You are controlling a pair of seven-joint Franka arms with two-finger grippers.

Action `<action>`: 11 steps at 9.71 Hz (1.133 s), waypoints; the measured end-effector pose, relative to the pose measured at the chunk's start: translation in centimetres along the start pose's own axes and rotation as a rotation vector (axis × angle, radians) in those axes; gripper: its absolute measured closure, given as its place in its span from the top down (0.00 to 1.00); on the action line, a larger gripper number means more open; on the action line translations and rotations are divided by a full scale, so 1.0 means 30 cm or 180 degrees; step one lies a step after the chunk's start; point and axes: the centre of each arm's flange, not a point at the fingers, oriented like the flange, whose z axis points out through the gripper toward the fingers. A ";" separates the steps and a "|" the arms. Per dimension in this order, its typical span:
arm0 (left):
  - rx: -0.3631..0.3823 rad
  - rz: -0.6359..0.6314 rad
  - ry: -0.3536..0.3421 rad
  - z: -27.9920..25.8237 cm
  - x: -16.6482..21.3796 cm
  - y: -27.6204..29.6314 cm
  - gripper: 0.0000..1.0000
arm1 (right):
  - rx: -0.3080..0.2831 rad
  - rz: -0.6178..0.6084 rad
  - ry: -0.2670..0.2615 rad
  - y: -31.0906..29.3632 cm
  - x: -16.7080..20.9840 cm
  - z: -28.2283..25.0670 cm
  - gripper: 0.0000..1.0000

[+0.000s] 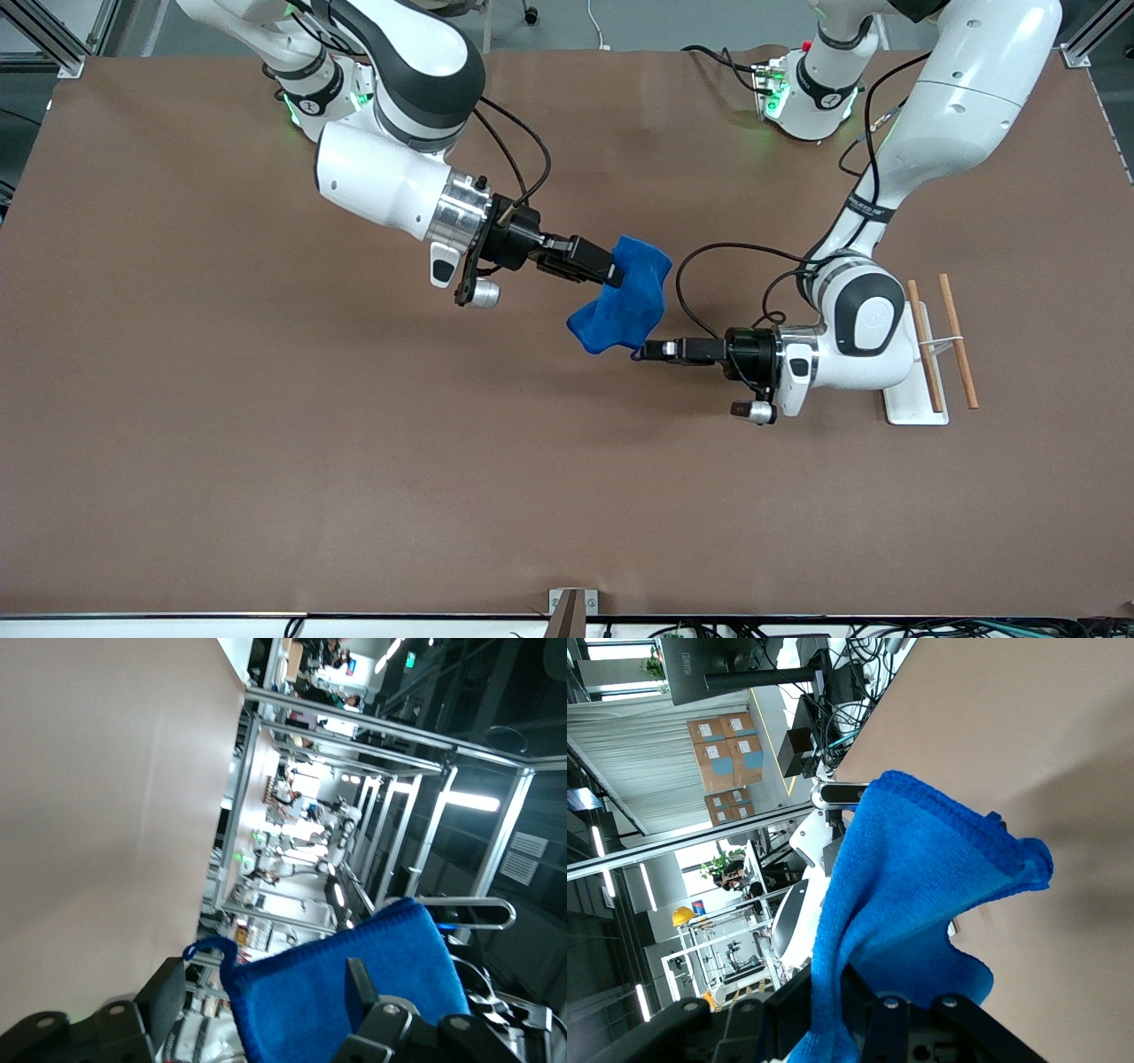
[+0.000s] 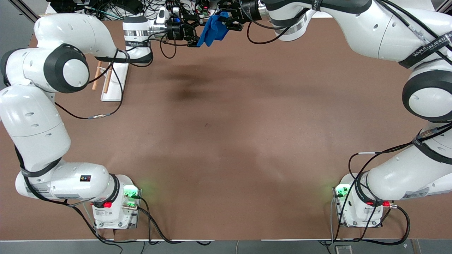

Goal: Right arm passes towel to left arm to hang
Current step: 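Grasp the hanging towel with the left gripper below the right gripper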

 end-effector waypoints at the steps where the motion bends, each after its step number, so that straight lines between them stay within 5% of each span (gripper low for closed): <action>1: -0.0058 -0.0084 -0.0064 -0.012 -0.005 0.006 0.78 | 0.0004 0.0009 0.0000 0.001 0.001 0.003 0.14; 11: -0.0258 -0.0592 -0.0370 -0.043 -0.041 0.016 0.71 | 0.0019 0.0042 0.0001 0.003 0.008 0.006 0.14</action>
